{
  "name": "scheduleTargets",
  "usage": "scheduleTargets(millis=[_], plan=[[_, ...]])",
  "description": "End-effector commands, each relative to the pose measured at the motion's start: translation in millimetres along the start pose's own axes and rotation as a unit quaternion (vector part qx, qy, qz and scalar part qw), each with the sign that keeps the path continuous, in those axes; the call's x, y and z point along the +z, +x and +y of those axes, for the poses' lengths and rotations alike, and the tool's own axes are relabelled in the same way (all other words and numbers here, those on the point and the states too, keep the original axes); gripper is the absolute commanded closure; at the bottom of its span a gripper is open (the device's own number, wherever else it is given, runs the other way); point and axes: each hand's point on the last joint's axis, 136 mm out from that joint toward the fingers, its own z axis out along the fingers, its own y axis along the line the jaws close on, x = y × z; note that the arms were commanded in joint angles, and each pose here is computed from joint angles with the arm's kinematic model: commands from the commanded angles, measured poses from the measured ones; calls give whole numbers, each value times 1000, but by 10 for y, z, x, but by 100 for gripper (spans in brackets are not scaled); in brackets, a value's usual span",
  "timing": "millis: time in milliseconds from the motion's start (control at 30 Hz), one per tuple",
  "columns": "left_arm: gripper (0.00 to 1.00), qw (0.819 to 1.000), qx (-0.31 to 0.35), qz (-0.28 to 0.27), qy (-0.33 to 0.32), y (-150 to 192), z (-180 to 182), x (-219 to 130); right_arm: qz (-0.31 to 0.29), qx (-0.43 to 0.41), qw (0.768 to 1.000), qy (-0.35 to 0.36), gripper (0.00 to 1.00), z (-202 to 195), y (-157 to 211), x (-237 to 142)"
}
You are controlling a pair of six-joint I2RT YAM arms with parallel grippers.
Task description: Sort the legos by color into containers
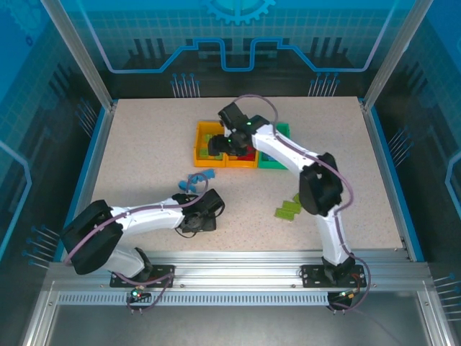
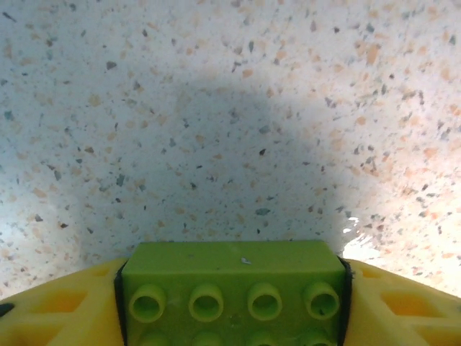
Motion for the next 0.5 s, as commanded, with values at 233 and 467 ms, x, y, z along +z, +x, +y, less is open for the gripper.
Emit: scheduleTargets(millis=[233, 467], plan=[[50, 999, 6, -50, 9, -292, 6, -230, -26, 42, 992, 118, 22, -1166, 675, -698], [50, 989, 14, -132, 62, -1281, -183, -726, 27, 111, 980, 163, 19, -1608, 1537, -646]])
